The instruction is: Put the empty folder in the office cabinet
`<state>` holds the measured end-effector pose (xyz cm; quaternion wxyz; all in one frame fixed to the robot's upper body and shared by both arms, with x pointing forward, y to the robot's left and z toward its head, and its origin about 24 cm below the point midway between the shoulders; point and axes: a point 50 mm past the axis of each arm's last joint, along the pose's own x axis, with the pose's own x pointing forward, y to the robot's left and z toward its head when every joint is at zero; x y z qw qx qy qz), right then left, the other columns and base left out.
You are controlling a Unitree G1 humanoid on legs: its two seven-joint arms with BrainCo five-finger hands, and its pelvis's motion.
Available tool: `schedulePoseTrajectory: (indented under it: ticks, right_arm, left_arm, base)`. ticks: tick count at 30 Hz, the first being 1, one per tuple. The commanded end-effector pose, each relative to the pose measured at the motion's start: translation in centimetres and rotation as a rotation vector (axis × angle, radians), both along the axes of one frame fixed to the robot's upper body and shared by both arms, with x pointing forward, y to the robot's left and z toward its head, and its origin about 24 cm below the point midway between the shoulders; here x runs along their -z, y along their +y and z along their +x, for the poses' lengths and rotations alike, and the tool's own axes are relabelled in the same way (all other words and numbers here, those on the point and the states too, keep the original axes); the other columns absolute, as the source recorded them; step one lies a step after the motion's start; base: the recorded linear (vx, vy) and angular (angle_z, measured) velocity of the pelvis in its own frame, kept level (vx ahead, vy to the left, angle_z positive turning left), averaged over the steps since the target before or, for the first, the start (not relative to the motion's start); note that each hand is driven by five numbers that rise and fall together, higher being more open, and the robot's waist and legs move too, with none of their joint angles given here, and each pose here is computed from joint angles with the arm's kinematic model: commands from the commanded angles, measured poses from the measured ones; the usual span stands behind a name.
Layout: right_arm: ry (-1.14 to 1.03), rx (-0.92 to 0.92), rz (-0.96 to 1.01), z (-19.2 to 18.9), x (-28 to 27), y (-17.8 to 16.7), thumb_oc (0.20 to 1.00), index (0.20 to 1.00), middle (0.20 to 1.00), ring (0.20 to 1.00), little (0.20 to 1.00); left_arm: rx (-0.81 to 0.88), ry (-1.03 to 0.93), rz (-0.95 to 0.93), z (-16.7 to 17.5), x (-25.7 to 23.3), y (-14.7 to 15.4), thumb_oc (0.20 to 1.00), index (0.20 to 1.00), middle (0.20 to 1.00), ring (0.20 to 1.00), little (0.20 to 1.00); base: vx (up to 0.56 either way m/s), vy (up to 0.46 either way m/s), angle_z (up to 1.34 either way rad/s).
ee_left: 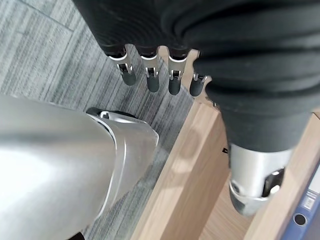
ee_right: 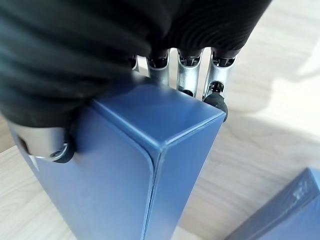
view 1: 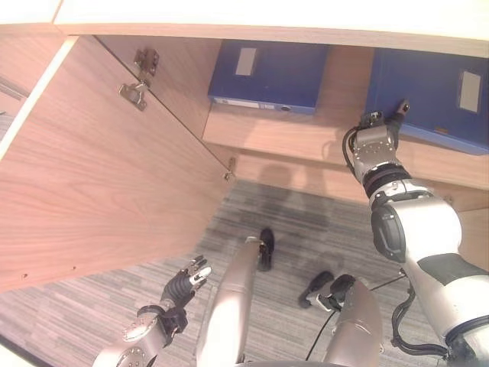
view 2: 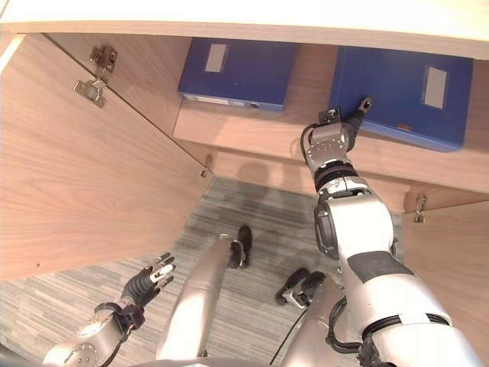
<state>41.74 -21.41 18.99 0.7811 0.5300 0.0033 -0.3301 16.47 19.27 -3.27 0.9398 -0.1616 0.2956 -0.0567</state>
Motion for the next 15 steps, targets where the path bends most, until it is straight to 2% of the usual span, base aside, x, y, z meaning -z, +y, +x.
schedulePoseTrajectory:
  ticks: [1, 9, 10, 12, 14, 15]
  right_arm:
    - [-0.160, 0.010, -0.030, 0.2, -4.3, -0.3, 1.000, 1.000, 1.000, 1.000, 1.000]
    - [-0.181, 0.003, -0.152, 0.1, -5.5, -1.4, 1.000, 1.000, 1.000, 1.000, 1.000]
    - [-0.170, -0.025, -0.303, 0.1, -6.5, -1.8, 1.000, 1.000, 1.000, 1.000, 1.000]
    - [-0.157, -0.073, -0.455, 0.1, -7.2, -2.0, 1.000, 1.000, 1.000, 1.000, 1.000]
    - [-0.056, -0.145, -0.791, 0.0, -8.2, -3.0, 1.000, 1.000, 1.000, 1.000, 1.000]
    - [0.101, -0.184, -1.056, -0.1, -8.6, -4.0, 1.000, 1.000, 1.000, 1.000, 1.000]
  left_arm:
    - [0.036, -0.075, -0.018, 0.6, -1.8, -0.3, 1.000, 1.000, 1.000, 1.000, 1.000]
    - [0.033, -0.062, -0.015, 0.4, -1.6, 0.1, 1.000, 1.000, 1.000, 1.000, 1.000]
    - [0.029, -0.065, -0.013, 0.4, -1.6, 0.3, 1.000, 1.000, 1.000, 1.000, 1.000]
    - [0.032, -0.074, -0.005, 0.5, -1.8, 0.8, 1.000, 1.000, 1.000, 1.000, 1.000]
    - [0.028, -0.063, 0.000, -0.1, -1.7, 1.7, 1.000, 1.000, 1.000, 1.000, 1.000]
    - [0.035, -0.066, 0.014, -0.4, -1.8, 2.3, 1.000, 1.000, 1.000, 1.000, 1.000]
  base:
    - [0.00, 0.000, 0.00]
    - [0.00, 0.000, 0.00]
    - [0.00, 0.000, 0.00]
    - [0.00, 0.000, 0.00]
    - [-0.02, -0.002, 0.00]
    - [-0.04, 0.006, 0.02]
